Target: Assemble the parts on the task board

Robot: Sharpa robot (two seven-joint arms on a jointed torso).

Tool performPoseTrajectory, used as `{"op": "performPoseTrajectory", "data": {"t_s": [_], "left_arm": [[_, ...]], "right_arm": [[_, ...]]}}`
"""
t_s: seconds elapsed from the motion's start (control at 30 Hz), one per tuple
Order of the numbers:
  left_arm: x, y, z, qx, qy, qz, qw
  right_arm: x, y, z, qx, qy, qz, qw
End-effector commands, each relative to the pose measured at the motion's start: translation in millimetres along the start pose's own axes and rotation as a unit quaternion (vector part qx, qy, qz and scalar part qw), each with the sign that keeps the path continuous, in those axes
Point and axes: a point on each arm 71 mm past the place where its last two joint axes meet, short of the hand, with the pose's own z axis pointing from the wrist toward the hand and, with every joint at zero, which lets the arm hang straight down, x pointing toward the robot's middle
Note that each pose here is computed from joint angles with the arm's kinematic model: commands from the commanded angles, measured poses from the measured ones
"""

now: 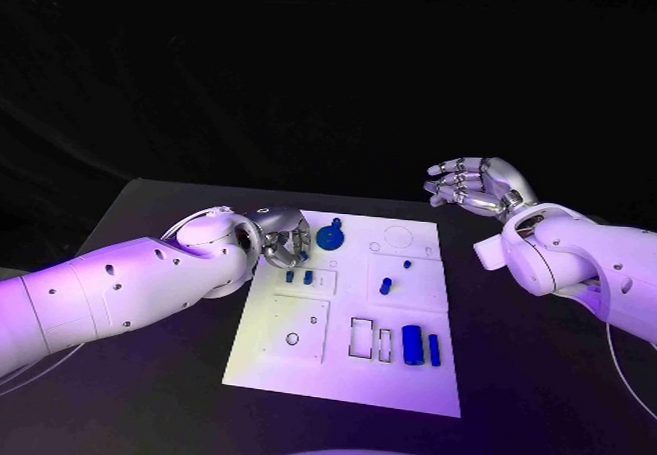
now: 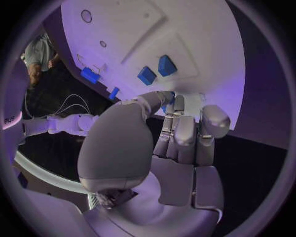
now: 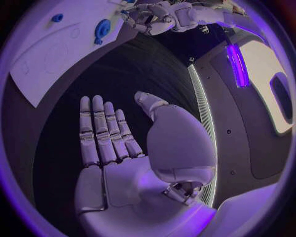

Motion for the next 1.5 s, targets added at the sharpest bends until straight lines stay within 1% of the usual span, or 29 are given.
{"op": "performPoseTrajectory", "data": {"t_s": [0.03, 0.3, 0.67, 0.8, 1.4, 1.5], "left_arm": [[1.6, -3.5, 0.8, 0.005, 0.004, -0.004, 1.000], [3.5, -4.7, 2.2, 0.000, 0.015, -0.004, 1.000], [8.1, -2.7, 3.9, -0.022, 0.044, 0.001, 0.999], [8.9, -2.3, 4.7, -0.026, 0.048, 0.002, 0.998], [7.7, -1.0, 5.4, -0.025, 0.035, -0.002, 0.999], [6.8, -0.6, 5.1, -0.030, 0.028, 0.003, 0.999]], "right_arm": [[1.3, 1.2, -0.1, -0.008, 0.007, -0.001, 1.000], [1.5, 1.2, -0.1, -0.007, 0.007, -0.001, 1.000], [1.2, 1.2, -0.4, -0.007, 0.007, -0.001, 1.000], [1.0, 1.2, -0.5, -0.007, 0.007, -0.001, 1.000], [0.5, 1.0, -0.8, -0.007, 0.006, -0.001, 1.000], [0.2, 1.0, -0.9, -0.008, 0.006, -0.001, 1.000]]}}
